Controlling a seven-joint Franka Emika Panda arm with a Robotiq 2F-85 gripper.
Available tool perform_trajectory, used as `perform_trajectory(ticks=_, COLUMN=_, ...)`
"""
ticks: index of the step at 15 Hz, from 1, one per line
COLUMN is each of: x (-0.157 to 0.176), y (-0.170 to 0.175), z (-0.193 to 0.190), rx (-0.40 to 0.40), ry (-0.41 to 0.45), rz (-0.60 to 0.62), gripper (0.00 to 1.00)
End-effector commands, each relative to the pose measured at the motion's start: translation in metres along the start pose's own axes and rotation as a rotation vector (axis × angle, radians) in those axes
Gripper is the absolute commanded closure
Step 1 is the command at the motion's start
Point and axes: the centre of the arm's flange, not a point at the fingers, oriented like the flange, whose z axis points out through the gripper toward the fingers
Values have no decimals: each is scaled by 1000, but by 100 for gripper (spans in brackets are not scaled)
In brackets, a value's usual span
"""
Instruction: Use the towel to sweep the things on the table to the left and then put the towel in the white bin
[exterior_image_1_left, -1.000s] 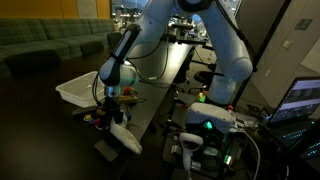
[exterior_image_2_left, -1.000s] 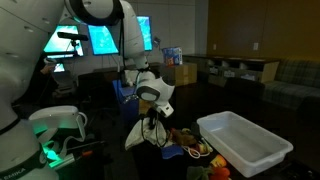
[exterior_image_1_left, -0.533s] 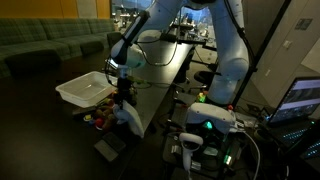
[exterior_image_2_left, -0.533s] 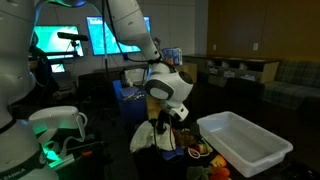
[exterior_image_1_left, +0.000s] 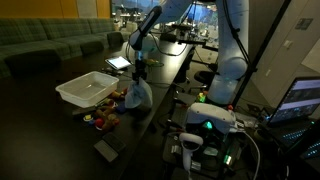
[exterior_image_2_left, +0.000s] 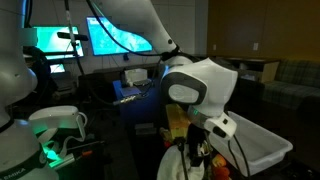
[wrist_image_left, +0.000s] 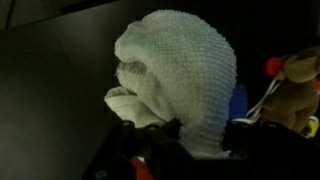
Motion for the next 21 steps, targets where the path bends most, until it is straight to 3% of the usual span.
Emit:
perform_trajectory(ticks=1, x=41, y=41, z=-33, rx=-111, ry=106, rz=98, gripper=96)
perform_trajectory(ticks=5, x=70, y=79, z=-59, rx=-200, ry=229, rz=178, gripper=96)
perform_trajectory(ticks=11, x=72, y=89, z=-78, rx=-173, ry=315, rz=153, gripper=96)
perform_trajectory(ticks=15, x=71, y=110, z=-114, rx=-145, ry=401, rz=209, gripper=96)
perform_trajectory(ticks=21, x=95, y=150, z=-142, rx=-191, ry=543, rz=349, gripper=96)
